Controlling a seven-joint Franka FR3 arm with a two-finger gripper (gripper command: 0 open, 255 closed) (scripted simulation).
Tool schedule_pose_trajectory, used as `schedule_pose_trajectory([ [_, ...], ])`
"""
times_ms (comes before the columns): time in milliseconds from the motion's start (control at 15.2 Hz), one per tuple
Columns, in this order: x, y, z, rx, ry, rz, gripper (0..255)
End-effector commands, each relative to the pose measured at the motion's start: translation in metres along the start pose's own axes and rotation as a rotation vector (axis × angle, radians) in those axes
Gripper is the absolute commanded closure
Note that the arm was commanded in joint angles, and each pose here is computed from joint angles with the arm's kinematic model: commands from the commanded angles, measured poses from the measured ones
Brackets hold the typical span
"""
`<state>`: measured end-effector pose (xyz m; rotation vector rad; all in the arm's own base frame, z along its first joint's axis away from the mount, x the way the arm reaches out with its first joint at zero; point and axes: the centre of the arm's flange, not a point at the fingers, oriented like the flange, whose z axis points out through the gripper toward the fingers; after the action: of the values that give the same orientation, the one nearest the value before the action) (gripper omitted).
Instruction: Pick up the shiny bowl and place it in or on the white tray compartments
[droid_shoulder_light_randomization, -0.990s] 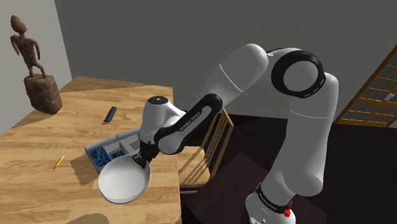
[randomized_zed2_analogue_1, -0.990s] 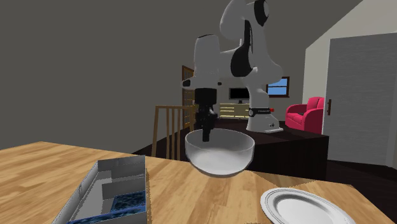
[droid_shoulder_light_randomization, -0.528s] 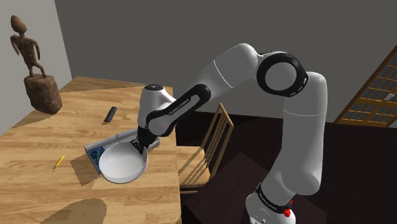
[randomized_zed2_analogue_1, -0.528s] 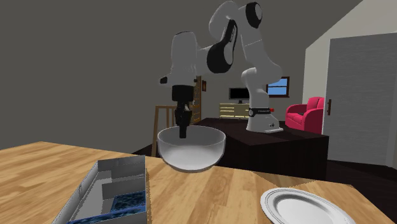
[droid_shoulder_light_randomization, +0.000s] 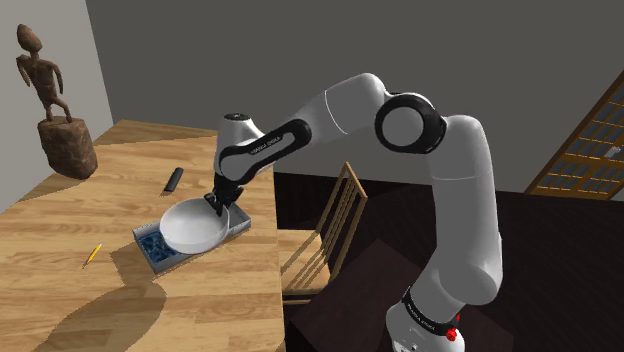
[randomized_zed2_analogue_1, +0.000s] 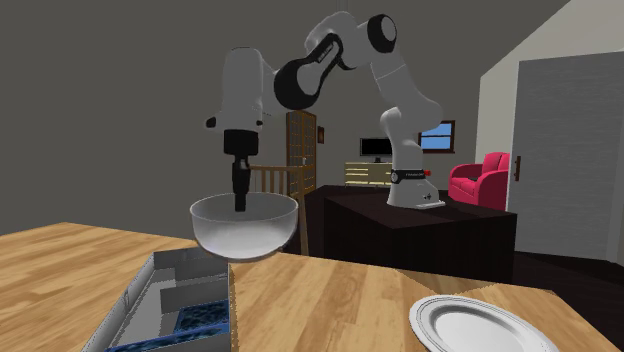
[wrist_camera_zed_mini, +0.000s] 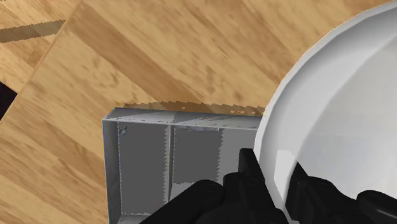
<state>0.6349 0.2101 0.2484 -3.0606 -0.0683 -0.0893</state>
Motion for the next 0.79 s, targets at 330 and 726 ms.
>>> schedule_pose_trajectory([
  [330,0.082,0.041,-0.003,0.0,0.001,-0.001,255],
  [726,0.128,0.065,0.005,0.0,0.001,-0.001,255],
])
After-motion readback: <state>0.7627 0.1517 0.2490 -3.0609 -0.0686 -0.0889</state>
